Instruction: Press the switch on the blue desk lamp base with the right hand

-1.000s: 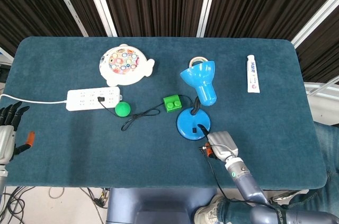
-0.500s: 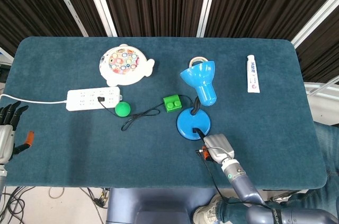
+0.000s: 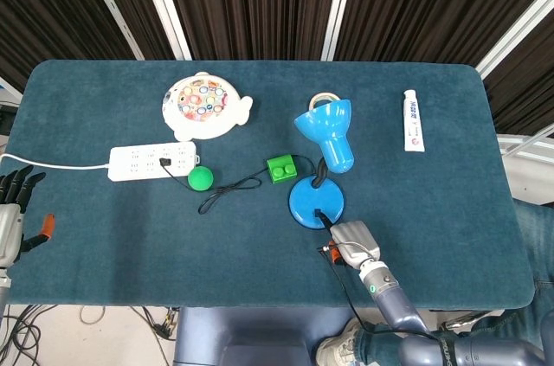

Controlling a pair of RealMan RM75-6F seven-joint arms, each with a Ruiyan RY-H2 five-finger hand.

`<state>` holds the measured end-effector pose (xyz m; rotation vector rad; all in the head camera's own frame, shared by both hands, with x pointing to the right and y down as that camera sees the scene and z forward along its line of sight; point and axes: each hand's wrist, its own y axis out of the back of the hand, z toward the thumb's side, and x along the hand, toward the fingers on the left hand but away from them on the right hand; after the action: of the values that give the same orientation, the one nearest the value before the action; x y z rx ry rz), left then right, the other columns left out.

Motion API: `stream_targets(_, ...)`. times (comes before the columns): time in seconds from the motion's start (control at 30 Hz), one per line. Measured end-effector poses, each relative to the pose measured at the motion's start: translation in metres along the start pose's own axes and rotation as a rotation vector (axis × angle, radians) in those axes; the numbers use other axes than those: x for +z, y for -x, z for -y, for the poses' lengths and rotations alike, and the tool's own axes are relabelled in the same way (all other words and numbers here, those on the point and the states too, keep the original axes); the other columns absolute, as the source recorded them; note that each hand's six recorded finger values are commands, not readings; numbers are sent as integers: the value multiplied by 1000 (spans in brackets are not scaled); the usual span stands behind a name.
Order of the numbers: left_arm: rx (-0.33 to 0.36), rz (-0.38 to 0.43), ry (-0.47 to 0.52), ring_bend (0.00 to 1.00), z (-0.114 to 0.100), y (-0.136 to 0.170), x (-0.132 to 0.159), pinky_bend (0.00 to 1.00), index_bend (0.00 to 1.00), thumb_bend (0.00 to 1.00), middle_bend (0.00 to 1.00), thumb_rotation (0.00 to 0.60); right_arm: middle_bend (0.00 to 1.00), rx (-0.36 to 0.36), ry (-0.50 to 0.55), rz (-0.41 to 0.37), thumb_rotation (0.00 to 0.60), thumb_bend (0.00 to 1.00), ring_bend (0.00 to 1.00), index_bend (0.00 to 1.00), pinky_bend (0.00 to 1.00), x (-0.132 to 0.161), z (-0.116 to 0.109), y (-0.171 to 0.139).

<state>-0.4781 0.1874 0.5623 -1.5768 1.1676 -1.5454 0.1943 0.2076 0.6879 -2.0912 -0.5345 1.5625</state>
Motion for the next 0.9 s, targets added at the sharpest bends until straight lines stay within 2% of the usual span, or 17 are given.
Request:
stream_targets(0.37, -1, 0, -2, 0, 0, 0, 0, 0, 139, 439, 25, 600, 819, 0, 1, 11, 600, 737, 864, 22, 975, -3, -1, 2)
stream_targets(0.9, -2, 3, -4, 0, 0, 0, 0, 0, 139, 439, 25, 600, 819, 38, -22, 11, 600, 737, 864, 22, 1000, -5, 12, -3)
